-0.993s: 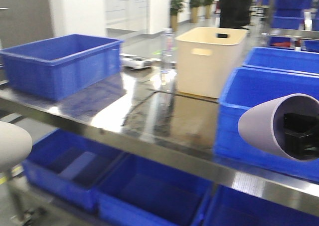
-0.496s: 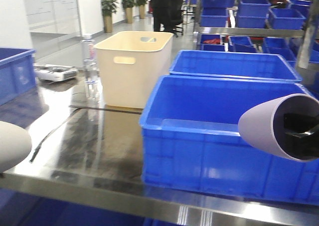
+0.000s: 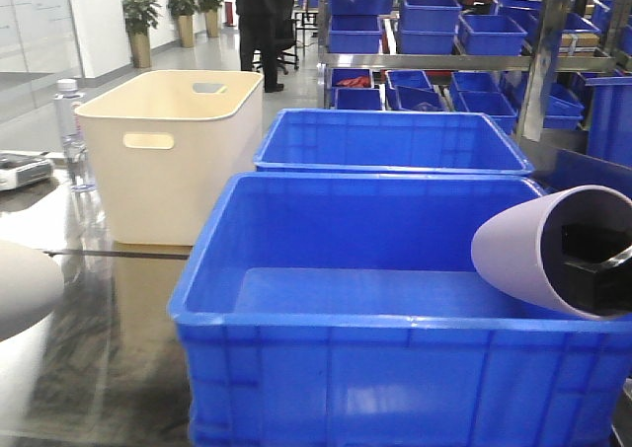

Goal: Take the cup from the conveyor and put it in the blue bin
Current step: 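Drive the base to the shelf of blue bins carrying both cups, then move both held cups over the nearest blue bin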

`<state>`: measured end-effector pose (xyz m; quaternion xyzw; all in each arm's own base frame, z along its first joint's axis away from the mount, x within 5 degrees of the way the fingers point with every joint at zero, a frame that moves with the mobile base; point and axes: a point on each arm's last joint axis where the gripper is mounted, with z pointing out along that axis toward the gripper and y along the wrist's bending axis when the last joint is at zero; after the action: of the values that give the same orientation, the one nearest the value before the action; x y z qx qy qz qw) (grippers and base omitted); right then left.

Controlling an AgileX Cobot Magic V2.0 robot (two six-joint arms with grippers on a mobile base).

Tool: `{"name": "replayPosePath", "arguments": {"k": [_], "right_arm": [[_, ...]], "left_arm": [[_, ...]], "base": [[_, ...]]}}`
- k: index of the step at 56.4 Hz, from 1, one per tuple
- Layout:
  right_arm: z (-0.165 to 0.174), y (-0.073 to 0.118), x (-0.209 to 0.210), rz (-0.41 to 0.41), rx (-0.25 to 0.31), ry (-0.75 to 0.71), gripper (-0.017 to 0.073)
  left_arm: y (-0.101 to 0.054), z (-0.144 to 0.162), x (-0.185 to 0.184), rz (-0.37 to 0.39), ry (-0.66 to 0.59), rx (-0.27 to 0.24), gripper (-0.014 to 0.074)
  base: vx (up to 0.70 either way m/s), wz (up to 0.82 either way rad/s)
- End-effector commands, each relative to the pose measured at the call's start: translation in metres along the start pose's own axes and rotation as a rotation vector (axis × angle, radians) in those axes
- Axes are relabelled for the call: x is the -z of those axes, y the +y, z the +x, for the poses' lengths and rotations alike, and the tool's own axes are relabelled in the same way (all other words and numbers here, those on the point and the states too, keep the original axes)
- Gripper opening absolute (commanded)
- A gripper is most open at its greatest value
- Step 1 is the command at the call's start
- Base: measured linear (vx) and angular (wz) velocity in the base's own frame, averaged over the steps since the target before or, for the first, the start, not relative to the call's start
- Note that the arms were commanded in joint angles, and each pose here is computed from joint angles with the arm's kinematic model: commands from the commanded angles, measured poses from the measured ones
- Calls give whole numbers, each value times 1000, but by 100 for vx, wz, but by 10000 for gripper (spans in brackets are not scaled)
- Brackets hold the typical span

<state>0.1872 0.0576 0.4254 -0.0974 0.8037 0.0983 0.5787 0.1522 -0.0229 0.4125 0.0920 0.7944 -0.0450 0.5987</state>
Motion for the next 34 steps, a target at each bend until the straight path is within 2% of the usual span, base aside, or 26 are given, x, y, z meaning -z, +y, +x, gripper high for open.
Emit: {"name": "replayPosePath", "arguments": {"k": [1, 34], "right_arm": [[-18, 0, 10, -3, 7, -132, -9], [-18, 0, 10, -3, 7, -132, -9]], "left_arm": [[0, -17, 7, -5, -130, 13, -7], [0, -17, 7, -5, -130, 13, -7]], "base": [[18, -18], [14, -11]]}}
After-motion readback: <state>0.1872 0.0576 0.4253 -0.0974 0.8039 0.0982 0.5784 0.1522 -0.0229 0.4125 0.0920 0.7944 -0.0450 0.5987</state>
